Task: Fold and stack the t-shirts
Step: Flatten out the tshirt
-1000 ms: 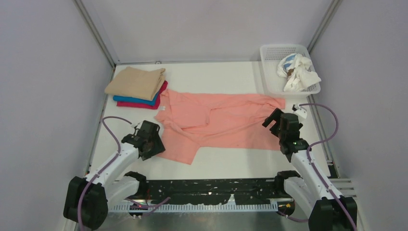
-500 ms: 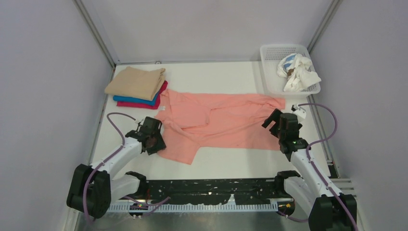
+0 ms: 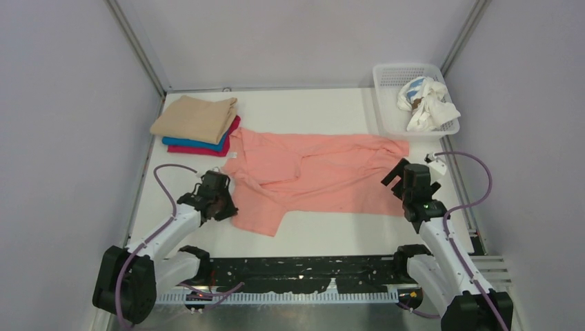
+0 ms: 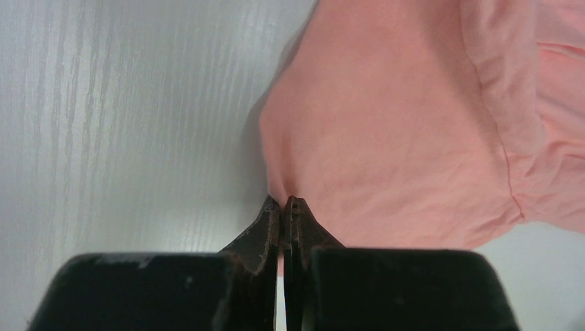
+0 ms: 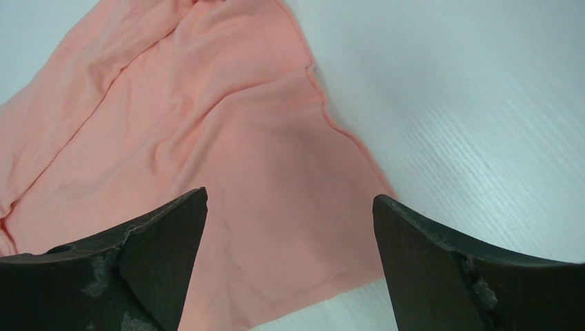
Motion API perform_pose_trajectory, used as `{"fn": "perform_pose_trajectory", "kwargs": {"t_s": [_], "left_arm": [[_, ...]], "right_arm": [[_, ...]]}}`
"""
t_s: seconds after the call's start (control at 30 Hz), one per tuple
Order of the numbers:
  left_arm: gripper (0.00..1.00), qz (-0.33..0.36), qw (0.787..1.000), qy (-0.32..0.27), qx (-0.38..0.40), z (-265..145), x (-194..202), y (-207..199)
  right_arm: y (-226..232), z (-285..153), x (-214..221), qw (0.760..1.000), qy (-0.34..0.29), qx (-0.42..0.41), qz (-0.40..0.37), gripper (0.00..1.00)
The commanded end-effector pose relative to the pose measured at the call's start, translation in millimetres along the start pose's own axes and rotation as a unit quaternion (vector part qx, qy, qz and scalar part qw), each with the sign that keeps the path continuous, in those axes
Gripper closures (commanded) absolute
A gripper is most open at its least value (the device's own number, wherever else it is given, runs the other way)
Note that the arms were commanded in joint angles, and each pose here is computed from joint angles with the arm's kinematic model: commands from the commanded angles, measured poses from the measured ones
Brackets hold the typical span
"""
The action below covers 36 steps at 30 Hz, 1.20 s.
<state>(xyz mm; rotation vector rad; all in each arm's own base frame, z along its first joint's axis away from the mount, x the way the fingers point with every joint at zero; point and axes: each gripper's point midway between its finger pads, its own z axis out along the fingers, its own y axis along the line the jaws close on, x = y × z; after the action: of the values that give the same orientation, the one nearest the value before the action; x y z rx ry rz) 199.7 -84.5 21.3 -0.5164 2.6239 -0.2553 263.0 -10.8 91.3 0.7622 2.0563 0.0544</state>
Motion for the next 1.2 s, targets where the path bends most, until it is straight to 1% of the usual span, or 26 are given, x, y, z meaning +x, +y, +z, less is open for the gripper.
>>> {"fn": "perform_pose_trajectory", "kwargs": {"t_s": [0.0,0.07,0.13,0.27,0.37,0.4,0.53,0.6,0.63,0.67,0.7,0.77,0.97,1.03,1.17], "left_arm": [[1.00,0.015,0.998,-0.039,0.056,-1,-15,-19],[1.00,0.017,0.996,-0.049,0.075,-1,-16,-24],[1.00,0.019,0.995,-0.057,0.081,-3,-18,-26],[1.00,0.026,0.995,-0.063,0.066,-5,-20,-20],[1.00,0.022,0.995,-0.068,0.065,-3,-18,-16],[1.00,0.020,0.995,-0.069,0.065,-3,-17,-15],[1.00,0.020,0.995,-0.074,0.064,-6,-18,-14],[1.00,0.019,0.995,-0.080,0.057,-7,-19,-11],[1.00,0.018,0.995,-0.083,0.057,-8,-20,-10],[1.00,0.018,0.994,-0.085,0.059,-9,-20,-10],[1.00,0.018,0.994,-0.089,0.064,-11,-21,-11],[1.00,0.018,0.993,-0.093,0.067,-12,-21,-12],[1.00,0.016,0.993,-0.101,0.067,-14,-23,-10],[1.00,0.016,0.993,-0.102,0.064,-14,-23,-9],[1.00,0.016,0.993,-0.101,0.063,-14,-23,-9]], "right_arm": [[-31,-20,-23,0.996,-0.026,0.083,0.026,0.05],[-44,-26,-14,0.994,-0.003,0.103,0.022,0.05],[-48,-26,-5,0.994,0.019,0.103,0.030,0.05],[-56,-20,22,0.990,0.072,0.118,0.039,0.05],[-65,-15,31,0.984,0.097,0.144,0.033,0.02],[-66,-13,31,0.984,0.098,0.146,0.031,0.03],[-75,-7,45,0.979,0.119,0.164,0.025,0.10],[-79,-6,50,0.977,0.127,0.171,0.029,0.16],[-79,-4,52,0.976,0.130,0.170,0.034,0.21],[-79,-4,55,0.976,0.135,0.169,0.038,0.23],[-79,-3,55,0.976,0.135,0.168,0.042,0.33],[-80,-2,60,0.975,0.139,0.167,0.047,0.42],[-79,1,64,0.975,0.140,0.163,0.055,0.44],[-80,3,68,0.974,0.145,0.163,0.057,0.46],[-79,7,78,0.972,0.163,0.159,0.059,0.54]]}}
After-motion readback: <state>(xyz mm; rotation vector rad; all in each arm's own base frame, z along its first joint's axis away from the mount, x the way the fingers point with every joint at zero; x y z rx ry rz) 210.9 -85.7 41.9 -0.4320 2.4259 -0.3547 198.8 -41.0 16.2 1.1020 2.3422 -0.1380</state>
